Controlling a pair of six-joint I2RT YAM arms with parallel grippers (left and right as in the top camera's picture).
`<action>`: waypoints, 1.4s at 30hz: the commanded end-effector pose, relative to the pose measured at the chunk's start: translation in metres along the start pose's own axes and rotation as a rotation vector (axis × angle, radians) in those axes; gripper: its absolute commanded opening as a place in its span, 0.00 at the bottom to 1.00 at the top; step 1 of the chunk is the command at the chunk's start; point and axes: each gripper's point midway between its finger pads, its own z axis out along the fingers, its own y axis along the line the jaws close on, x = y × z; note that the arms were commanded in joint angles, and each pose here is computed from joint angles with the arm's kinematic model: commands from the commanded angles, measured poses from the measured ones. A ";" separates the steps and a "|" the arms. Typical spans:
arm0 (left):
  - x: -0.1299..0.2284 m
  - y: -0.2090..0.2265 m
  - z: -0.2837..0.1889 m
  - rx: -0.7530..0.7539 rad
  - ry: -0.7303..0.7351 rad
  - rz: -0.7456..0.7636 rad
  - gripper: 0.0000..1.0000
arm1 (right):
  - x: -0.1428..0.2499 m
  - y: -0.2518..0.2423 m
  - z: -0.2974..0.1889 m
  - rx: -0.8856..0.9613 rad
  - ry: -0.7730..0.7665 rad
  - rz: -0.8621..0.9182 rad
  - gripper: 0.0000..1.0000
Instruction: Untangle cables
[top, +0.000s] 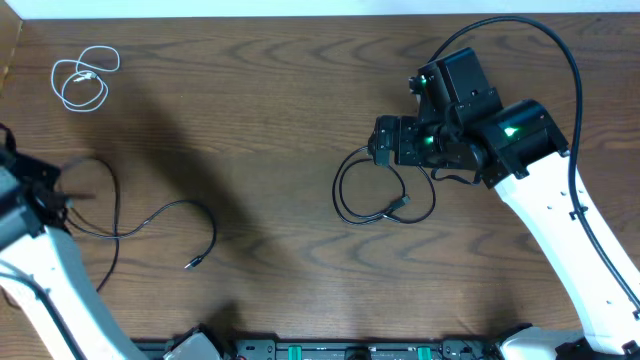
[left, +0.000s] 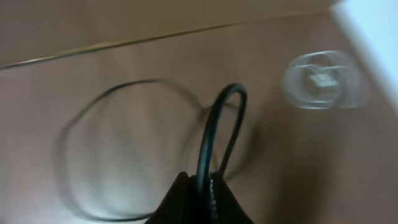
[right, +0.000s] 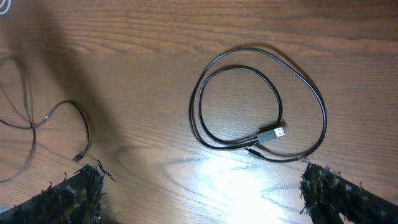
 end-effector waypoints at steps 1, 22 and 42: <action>0.007 0.031 0.026 -0.225 0.000 0.035 0.08 | 0.002 0.001 0.003 0.008 0.007 -0.021 0.99; 0.107 -0.042 0.077 0.131 0.497 0.031 0.66 | -0.002 0.003 0.003 -0.002 -0.009 -0.024 0.99; 0.255 -0.066 0.001 0.227 0.958 0.340 0.66 | -0.004 0.008 0.003 -0.027 -0.015 -0.015 0.99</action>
